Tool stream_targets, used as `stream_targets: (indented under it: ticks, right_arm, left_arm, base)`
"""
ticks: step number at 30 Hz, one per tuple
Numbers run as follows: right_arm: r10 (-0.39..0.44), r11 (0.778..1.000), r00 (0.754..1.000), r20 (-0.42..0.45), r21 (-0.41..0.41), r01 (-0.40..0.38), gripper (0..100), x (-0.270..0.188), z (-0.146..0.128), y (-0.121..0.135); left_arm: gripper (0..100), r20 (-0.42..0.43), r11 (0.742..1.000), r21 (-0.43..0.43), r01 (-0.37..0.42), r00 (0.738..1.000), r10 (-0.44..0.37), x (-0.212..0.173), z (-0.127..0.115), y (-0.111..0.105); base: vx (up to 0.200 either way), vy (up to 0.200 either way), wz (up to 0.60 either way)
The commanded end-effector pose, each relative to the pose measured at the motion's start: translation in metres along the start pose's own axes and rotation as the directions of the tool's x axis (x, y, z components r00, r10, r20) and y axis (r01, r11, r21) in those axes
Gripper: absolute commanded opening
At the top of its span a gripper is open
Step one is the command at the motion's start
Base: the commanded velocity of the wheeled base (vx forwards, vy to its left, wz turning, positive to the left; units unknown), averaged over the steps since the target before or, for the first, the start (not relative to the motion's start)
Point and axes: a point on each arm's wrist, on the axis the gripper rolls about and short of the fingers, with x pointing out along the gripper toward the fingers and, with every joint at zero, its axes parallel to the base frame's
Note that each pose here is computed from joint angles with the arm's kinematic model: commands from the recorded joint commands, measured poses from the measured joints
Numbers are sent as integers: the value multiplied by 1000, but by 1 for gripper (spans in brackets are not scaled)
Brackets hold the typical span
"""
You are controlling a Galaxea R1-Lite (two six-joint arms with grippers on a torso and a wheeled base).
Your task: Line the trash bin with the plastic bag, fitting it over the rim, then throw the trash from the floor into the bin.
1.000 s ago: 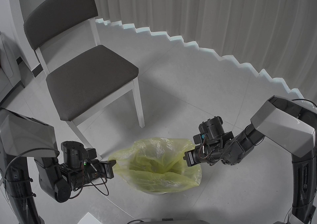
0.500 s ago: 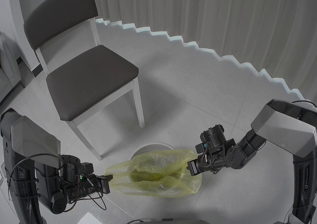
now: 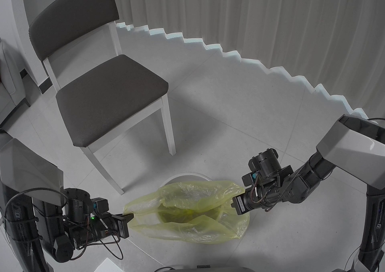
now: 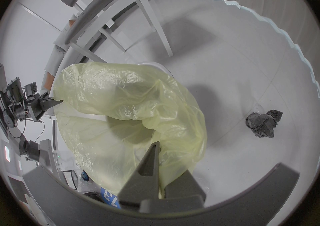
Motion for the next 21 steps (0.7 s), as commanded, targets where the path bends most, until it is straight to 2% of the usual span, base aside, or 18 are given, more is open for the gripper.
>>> stream_targets:
  ticks: [1,6,12,15,21]
  right_arm:
    - [-1,1000,1000,-13,-4,1,0,-1,-1,0]
    - [-5,1000,1000,-31,-17,5,0,5,-3,-1]
    - [-28,1000,1000,-1,-9,28,0,19,10,-7]
    - [-31,999,1000,-1,-7,31,0,14,9,-8]
    - [-36,999,999,-7,-5,36,0,-28,5,-2]
  left_arm:
    - [0,-39,1000,-6,-8,999,8,2,-9,2]
    - [0,-54,1000,-15,-20,998,19,19,-12,9]
    - [0,-10,999,-17,-26,1000,26,35,-5,15]
    - [0,5,1000,-14,-23,1000,23,27,-1,12]
    - [0,18,1000,-5,-3,1000,3,-6,2,1]
  base:
    - [0,0,0]
    - [0,0,0]
    - [0,0,0]
    - [0,0,0]
    - [0,0,0]
